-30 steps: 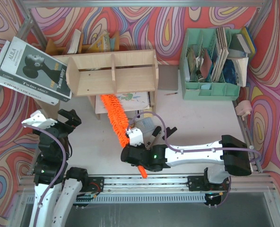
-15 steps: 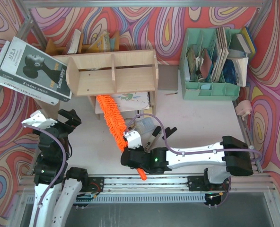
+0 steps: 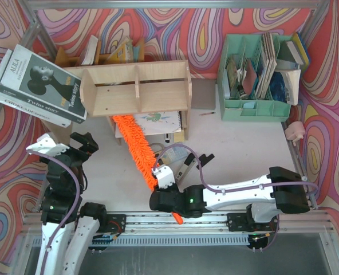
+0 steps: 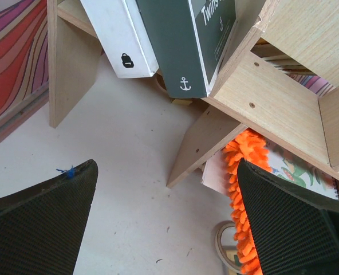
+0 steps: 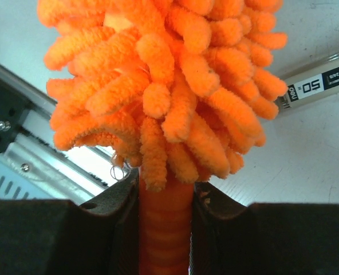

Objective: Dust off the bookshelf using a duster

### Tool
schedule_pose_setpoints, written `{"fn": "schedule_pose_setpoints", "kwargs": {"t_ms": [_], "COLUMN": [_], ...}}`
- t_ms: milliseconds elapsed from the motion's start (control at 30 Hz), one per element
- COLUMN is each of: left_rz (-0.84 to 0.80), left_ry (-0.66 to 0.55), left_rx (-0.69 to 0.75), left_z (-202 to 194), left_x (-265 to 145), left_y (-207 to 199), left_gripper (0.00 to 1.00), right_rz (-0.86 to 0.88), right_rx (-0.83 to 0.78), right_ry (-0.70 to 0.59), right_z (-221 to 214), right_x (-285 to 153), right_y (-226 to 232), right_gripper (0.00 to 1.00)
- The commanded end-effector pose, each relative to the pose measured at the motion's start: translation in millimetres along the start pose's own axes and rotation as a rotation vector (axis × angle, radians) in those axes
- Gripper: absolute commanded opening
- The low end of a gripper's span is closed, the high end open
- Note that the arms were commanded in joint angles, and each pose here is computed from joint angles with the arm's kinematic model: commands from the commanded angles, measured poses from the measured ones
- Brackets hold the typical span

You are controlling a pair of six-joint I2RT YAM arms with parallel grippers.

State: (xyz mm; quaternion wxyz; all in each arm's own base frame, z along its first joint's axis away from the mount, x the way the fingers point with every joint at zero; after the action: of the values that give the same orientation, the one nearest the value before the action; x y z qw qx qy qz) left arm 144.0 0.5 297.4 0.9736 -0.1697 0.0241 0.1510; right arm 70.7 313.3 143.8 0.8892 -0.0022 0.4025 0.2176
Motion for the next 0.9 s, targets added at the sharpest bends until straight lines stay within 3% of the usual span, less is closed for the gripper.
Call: {"fn": "schedule_pose_setpoints", "kwargs": {"t_ms": [0, 500, 867], "left_rz": [-0.004, -0.004, -0.007], "left_ry": [-0.012, -0.01, -0.007], "left_rx": [-0.011, -0.012, -0.013], "left_z": [1.6, 1.4, 1.1], "left_x": [1.0, 1.4, 2.4], "left_y": [-0.9, -1.1, -1.9], "left_gripper": [0.99, 0.99, 0.98], "right_rz": [0.044, 0.008, 0.032], "right_rx": [-0.034, -0.034, -0.075], "right_ry": [-0.115, 0.045, -0.123], "right_z": [24.7, -25.8, 14.6], "right_x": [-29.6, -22.2, -54.8], "right_y": [18.8, 1.7, 15.5], "right_gripper": [0.0, 0.0, 0.0]}}
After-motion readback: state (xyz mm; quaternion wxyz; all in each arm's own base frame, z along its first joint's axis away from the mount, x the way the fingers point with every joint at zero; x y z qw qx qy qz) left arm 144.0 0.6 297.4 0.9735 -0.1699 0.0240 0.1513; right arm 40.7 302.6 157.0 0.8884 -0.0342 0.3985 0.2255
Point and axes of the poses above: each gripper's point midway between its finger pads, its own x axis out along the fingers, its own y axis along the line the jaws close on, z = x × y, the point moved 8 cm from there along -x, back along the fingers, and after that the axes turned 5 degrees about x, right-handed, at the moved point
